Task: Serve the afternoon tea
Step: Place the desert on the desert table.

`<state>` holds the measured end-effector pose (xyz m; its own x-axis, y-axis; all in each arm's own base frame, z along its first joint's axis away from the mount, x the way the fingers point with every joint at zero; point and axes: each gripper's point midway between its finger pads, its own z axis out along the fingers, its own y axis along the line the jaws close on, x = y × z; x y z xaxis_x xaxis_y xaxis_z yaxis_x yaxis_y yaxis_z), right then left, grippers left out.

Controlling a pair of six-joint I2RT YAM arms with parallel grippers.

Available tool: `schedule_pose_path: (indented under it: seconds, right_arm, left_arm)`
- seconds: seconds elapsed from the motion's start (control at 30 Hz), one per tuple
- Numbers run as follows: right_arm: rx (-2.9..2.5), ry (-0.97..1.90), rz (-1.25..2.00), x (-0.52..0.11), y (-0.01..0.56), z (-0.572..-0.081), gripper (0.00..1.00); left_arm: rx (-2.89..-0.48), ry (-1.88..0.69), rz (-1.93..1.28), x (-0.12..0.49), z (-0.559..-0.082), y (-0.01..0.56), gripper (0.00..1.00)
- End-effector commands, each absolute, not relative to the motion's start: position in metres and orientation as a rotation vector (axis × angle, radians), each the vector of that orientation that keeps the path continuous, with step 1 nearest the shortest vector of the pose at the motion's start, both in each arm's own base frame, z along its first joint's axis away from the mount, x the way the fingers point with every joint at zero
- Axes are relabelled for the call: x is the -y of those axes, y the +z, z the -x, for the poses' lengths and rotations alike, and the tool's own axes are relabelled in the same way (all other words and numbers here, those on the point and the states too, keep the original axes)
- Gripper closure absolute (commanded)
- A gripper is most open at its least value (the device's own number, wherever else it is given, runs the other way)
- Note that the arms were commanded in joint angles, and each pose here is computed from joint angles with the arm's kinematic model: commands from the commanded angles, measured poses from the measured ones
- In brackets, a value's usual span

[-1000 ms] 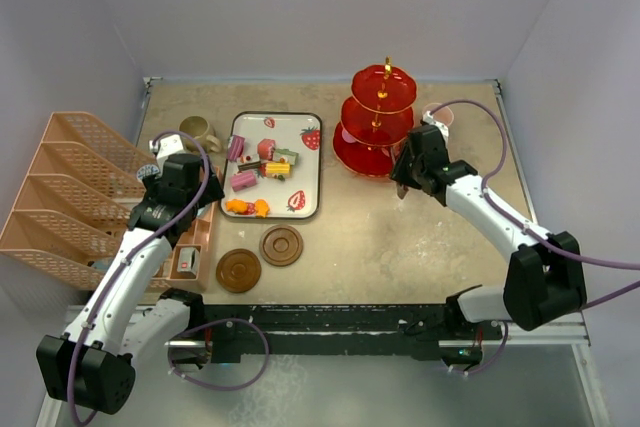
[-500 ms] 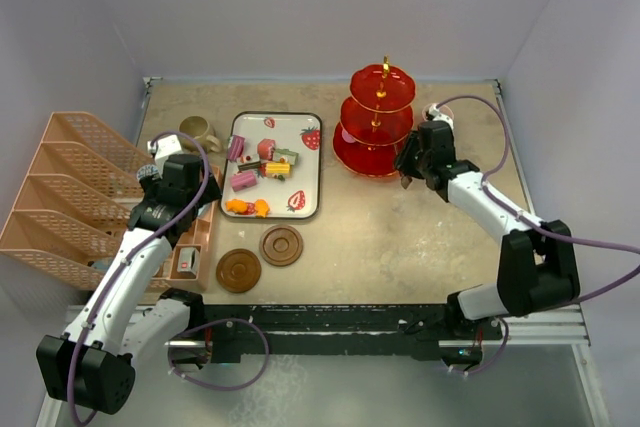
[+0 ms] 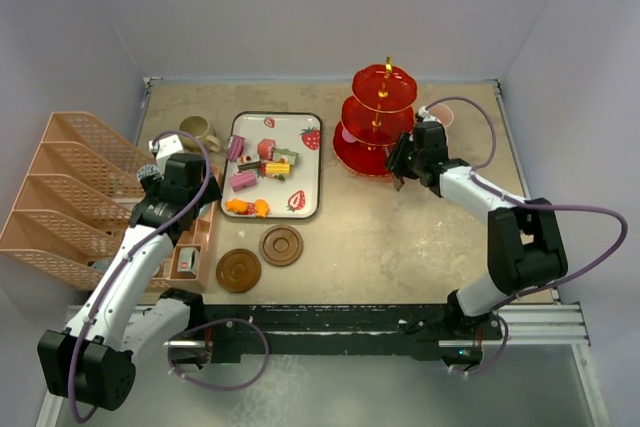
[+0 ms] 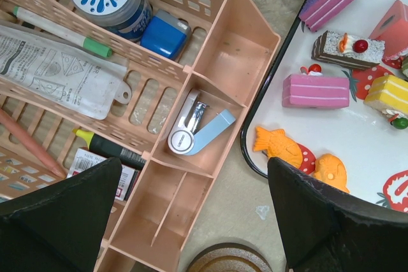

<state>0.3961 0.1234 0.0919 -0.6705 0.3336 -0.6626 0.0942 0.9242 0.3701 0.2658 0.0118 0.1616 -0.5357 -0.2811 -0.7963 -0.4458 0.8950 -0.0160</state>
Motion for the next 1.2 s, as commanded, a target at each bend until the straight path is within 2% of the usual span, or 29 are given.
schedule_pose_path:
  seconds: [0.0, 0.1, 0.47, 0.63, 1.17]
  right_arm:
    - [-2.192, 0.411, -0.260, -0.127, 0.124, -0.416, 0.60]
    - [-2.220, 0.396, -0.271, -0.126, 0.118, -0.415, 0.57]
    - [-2.211, 0.429, -0.335, -0.130, 0.122, -0.423, 0.60]
    - [-2.196, 0.461, -0.358, -0.133, 0.123, -0.423, 0.57]
    - [-2.209, 0.481, -0.387, -0.130, 0.130, -0.400, 0.55]
  left_arm:
    - [-2.104, 0.206, 0.545, -0.010, -0.275, 0.183, 0.06]
    - [-2.100, 0.203, 0.545, -0.010, -0.275, 0.184, 0.06]
    - [-2.110, 0.185, 0.529, -0.006, -0.276, 0.183, 0.06]
    - [-2.111, 0.176, 0.524, -0.005, -0.277, 0.183, 0.06]
    - [-2.123, 0.161, 0.512, -0.002, -0.278, 0.181, 0.06]
